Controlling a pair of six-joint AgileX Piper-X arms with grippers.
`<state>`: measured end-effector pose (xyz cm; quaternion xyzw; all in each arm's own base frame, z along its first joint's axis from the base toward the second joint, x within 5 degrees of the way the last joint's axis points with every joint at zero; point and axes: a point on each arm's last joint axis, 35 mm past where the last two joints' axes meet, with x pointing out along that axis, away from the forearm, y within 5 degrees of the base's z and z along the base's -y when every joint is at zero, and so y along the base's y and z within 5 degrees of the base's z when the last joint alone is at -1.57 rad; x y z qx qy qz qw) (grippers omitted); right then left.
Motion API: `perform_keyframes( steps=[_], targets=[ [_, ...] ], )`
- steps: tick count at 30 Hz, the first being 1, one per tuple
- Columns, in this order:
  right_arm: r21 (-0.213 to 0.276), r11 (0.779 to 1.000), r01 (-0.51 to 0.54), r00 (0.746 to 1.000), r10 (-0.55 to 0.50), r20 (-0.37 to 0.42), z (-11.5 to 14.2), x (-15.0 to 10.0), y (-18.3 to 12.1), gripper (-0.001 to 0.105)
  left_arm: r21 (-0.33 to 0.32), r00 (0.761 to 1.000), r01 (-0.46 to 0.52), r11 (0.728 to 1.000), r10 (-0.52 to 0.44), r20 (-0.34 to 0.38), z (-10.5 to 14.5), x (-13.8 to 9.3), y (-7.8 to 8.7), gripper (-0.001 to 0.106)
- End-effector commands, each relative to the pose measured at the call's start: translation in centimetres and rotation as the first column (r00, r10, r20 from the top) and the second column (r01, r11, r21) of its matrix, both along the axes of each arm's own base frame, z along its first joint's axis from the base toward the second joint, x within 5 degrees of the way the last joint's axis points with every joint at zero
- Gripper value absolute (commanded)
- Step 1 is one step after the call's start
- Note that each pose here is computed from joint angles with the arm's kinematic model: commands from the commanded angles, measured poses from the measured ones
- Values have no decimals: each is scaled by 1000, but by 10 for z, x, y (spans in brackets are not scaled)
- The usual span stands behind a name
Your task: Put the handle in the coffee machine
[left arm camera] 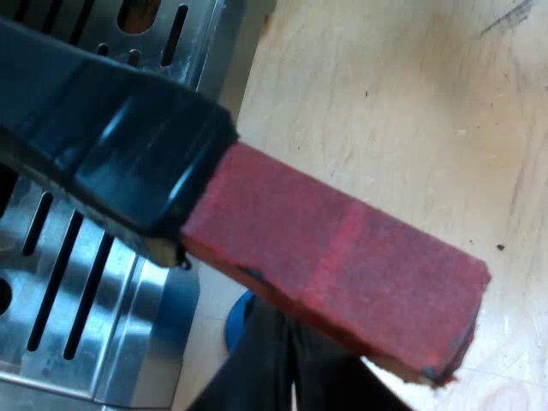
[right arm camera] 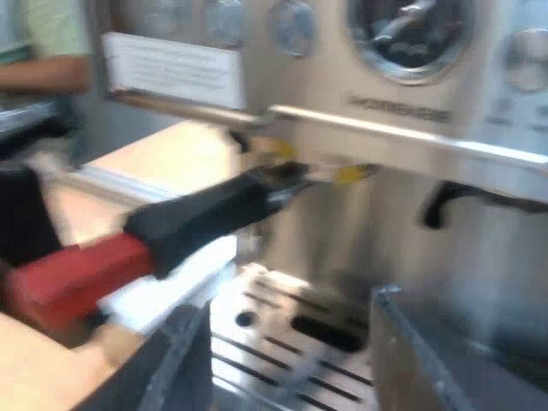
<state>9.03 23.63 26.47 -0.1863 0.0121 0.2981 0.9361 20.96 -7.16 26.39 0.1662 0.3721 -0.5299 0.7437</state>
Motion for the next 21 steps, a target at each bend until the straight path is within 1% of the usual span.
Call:
perform_keyframes(
  steps=[1,3,4,5,6,7,11,13,15,16,18,19,21],
  targets=[
    [-71,989,-127,988,120,-94,9,-5,-2,45,-106,997,73,992,-73,7,10,-4,-9,0],
    [-62,988,-142,985,134,-107,12,-6,-1,45,-109,997,72,991,-71,18,14,-2,-9,0],
    [-65,987,-144,985,136,-110,11,-6,-1,45,-112,997,72,991,-69,29,19,-1,-9,0],
    [-56,987,-149,983,141,-120,13,-6,-1,45,-111,997,70,991,-67,32,20,0,-10,0],
    [-39,987,-153,981,147,-129,15,-6,0,45,-107,997,68,992,-64,47,25,1,-10,0],
    [-6,983,-183,972,179,-154,17,-7,1,45,-108,997,69,992,-63,52,28,2,-10,0],
    [19,975,-219,960,219,-174,19,-8,3,45,-110,996,70,991,-63,66,32,3,-10,0],
    [15,972,-236,955,234,-183,21,-8,4,45,-110,996,70,991,-63,65,33,3,-10,0],
    [-4,972,-237,953,231,-194,24,-8,5,45,-107,996,73,992,-66,62,33,2,-11,0],
    [-22,971,-237,952,227,-203,25,-8,5,45,-104,995,78,991,-72,64,33,2,-12,0],
    [-31,972,-234,952,223,-207,27,-8,5,45,-94,995,83,992,-77,67,33,1,-14,0],
    [-36,974,-223,956,211,-205,30,-7,5,45,-90,994,89,992,-83,69,33,1,-16,0],
    [-60,987,-147,974,134,-185,36,-5,4,48,-78,992,105,991,-100,72,33,-1,-20,0]
  ],
)
